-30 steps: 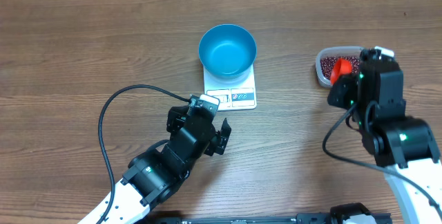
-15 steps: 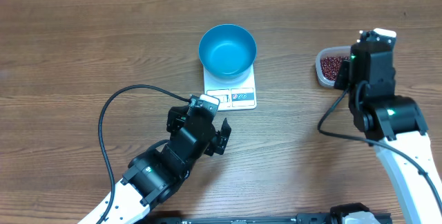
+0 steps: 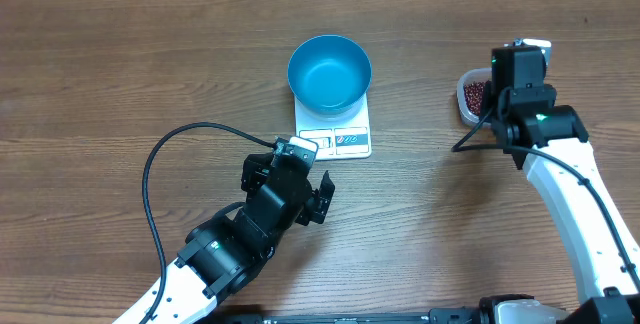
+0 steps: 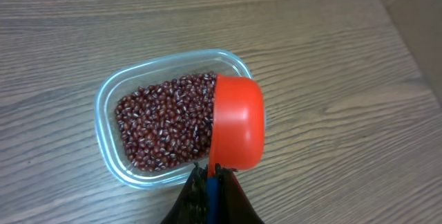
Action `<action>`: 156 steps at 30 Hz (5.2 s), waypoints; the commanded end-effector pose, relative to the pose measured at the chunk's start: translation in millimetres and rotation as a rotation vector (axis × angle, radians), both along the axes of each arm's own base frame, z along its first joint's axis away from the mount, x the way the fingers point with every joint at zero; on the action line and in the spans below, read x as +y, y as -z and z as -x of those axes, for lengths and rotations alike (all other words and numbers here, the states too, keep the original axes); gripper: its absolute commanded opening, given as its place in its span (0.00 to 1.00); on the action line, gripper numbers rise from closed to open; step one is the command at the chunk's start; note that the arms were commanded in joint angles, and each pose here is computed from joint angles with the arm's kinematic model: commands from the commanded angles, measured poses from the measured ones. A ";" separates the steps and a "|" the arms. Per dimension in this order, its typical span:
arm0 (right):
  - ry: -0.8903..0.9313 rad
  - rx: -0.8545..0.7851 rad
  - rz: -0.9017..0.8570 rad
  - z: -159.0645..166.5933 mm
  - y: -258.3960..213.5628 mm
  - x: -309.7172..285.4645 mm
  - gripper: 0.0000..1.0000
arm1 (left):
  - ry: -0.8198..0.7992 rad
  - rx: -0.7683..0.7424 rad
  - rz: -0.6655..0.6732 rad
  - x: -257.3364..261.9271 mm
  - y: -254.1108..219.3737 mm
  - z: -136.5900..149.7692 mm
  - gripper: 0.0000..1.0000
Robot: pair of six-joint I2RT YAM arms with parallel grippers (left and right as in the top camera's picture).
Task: Scoop item into bowl and weigh 150g on scale
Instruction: 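Move the red scoop with the right gripper over the bean tub, then lower the scoop into the red beans with the right gripper, then drag the scoop through the beans and lift it filled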
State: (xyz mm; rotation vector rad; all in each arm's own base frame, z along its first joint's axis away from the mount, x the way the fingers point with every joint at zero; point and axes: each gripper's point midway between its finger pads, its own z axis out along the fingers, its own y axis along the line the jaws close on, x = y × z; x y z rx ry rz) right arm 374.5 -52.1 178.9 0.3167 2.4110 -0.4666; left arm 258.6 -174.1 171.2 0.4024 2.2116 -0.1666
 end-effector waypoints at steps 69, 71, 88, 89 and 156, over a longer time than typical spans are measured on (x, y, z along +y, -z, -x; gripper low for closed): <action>-0.246 0.166 -0.197 -28.8 80.1 -27.1 0.04 | 0.001 0.006 0.012 -1.4 1.3 2.4 1.00; -0.259 0.165 -0.217 -29.5 81.6 -23.1 0.04 | 0.001 0.006 0.012 -1.4 1.3 2.4 1.00; -0.320 0.153 -0.437 -28.7 99.4 -10.5 0.04 | 0.001 0.006 0.012 -1.4 1.4 2.4 1.00; -0.324 0.154 -0.466 -28.0 102.7 -9.9 0.04 | 0.001 0.006 0.012 -1.4 1.3 2.4 1.00; -0.316 0.005 -0.853 -10.3 83.3 -29.2 0.04 | 0.001 0.006 0.012 -1.4 1.3 2.4 1.00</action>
